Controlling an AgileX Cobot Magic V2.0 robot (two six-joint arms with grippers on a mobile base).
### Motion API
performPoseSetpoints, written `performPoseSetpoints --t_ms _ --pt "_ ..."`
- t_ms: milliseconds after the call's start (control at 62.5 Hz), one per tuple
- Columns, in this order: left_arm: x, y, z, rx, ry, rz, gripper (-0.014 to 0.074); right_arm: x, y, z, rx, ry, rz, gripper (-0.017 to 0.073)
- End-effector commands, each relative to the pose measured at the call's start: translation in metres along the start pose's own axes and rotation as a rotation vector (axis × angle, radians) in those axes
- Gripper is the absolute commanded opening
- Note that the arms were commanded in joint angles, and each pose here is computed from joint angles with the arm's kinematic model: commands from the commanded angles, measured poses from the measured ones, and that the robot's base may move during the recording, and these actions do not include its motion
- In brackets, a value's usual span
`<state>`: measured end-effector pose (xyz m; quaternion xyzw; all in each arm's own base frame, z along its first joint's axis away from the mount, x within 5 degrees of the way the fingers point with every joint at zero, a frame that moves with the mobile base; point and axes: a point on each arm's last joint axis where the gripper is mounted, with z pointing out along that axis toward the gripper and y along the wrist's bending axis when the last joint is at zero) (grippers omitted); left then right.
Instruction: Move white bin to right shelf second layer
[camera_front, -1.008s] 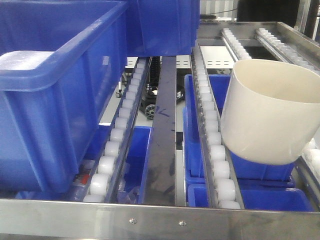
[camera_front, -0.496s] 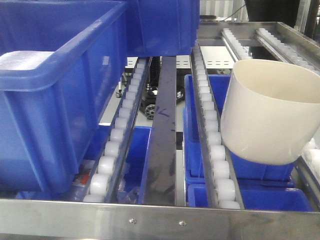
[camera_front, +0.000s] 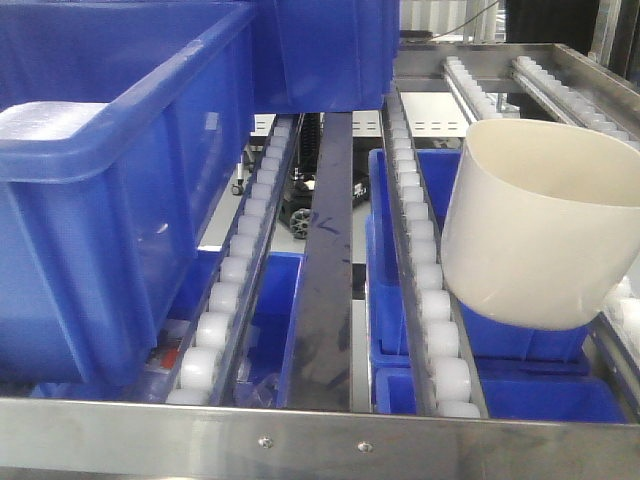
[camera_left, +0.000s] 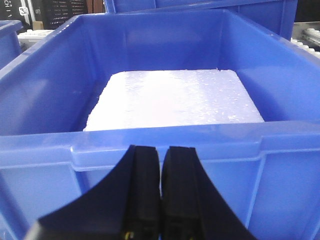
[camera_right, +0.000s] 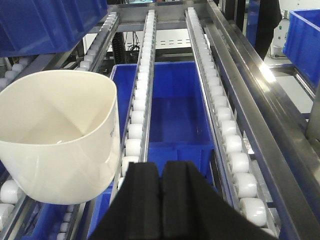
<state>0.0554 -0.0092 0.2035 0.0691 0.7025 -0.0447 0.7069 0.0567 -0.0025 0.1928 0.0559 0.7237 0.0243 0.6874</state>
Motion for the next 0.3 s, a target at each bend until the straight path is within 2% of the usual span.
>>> performPoseSetpoints --t_ms 0,288 --pt "0.0041 0.0002 0.0003 -0.004 -0.061 -0.009 0.0085 -0.0141 0.0014 -0.0031 -0.008 -0.123 -0.017 0.0056" --pt "0.0041 0.0002 0.0003 -0.004 -0.061 -0.009 0.0085 -0.0141 0.0014 -0.0031 -0.008 -0.123 -0.017 0.0056"
